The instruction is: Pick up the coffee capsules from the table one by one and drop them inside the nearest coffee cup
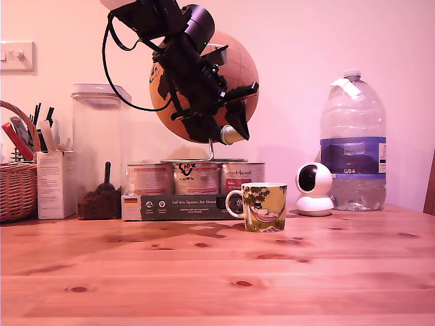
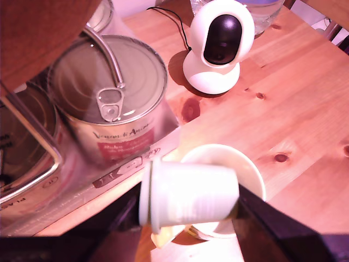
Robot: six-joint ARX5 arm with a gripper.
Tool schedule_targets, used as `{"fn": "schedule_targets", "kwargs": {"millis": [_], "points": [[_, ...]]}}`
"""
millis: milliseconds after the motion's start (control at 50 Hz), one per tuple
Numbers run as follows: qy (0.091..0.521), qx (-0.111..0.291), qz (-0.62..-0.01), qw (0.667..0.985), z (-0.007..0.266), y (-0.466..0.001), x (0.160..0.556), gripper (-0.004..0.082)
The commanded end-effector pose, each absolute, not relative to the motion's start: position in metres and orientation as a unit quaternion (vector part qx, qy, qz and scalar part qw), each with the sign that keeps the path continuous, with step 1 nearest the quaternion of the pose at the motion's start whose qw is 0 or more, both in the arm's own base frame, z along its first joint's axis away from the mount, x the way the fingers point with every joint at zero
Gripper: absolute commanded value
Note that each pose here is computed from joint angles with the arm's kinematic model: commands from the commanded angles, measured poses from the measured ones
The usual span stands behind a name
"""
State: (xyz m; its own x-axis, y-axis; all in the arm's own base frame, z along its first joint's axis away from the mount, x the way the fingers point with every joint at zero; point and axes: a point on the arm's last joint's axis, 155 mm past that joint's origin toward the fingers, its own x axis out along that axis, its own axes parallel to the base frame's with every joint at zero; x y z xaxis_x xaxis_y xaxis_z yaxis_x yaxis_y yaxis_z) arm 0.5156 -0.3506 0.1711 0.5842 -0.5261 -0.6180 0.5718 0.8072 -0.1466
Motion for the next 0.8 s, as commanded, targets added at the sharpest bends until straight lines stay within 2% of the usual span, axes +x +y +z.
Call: {"fn": "schedule_targets", "kwargs": {"millis": [0,280,780], "points": [[0.334,0.036,-0.312,0.889,0.171,-0.351,0.514,0.0357],[0.331,0.041,-0.315,0.888,0.171,-0.353,0.512,0.0357],[0.267,0.053,-0.332,0.903,0.194,-0.376,0.518,0.0357]]}}
